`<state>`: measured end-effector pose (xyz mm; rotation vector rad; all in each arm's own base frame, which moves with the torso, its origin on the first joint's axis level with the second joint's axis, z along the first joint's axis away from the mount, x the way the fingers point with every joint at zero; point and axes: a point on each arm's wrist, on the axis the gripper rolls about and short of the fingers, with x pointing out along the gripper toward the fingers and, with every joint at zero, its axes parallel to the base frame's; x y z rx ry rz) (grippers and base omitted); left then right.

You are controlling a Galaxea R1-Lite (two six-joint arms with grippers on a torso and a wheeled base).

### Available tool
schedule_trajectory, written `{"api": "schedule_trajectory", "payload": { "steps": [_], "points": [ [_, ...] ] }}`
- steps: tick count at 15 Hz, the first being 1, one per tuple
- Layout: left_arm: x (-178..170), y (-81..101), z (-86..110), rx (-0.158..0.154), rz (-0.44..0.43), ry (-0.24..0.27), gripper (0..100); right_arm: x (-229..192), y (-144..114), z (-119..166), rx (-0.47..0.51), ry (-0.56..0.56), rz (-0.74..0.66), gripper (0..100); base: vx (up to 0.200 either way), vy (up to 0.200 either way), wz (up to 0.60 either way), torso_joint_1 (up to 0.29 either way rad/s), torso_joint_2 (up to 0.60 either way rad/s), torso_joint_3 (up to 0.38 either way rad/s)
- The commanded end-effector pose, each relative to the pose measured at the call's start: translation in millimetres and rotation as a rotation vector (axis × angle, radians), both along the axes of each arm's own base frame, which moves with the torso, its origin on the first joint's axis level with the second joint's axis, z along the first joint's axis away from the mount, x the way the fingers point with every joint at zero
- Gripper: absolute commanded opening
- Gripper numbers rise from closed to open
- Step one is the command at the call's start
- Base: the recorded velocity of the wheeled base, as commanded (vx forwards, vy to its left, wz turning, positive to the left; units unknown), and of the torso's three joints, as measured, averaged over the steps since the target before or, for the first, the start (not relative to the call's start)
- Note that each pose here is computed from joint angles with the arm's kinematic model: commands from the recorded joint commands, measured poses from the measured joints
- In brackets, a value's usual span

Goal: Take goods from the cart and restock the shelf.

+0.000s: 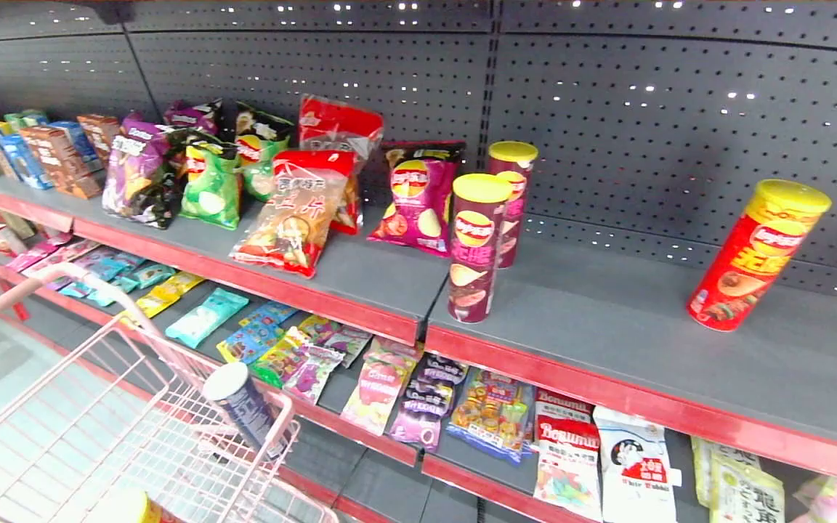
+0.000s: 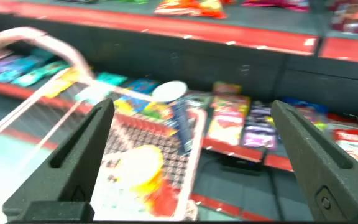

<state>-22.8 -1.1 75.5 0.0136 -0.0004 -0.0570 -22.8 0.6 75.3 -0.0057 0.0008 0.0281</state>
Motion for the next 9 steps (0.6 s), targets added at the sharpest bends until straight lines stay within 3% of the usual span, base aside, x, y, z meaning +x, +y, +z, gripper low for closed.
{"api": "schedule_trajectory", "payload": {
  "steps": [1, 2, 9],
  "points": [
    [0.0, 0.0, 0.0, 0.000, 0.000, 0.000, 100, 0.0, 0.0, 0.0, 0.000, 0.001, 0.003, 100, 0.000, 0.000, 0.60, 0.002, 0.00, 0.002],
    [0.0, 0.0, 0.0, 0.000, 0.000, 0.000, 100, 0.0, 0.0, 0.0, 0.000, 0.001, 0.003, 100, 0.000, 0.000, 0.60, 0.002, 0.00, 0.007],
    [0.0, 0.0, 0.0, -0.001, 0.000, 0.000, 100, 0.0, 0.0, 0.0, 0.001, 0.001, 0.001, 100, 0.000, 0.000, 0.00, -0.007, 0.01, 0.009]
  ]
}}
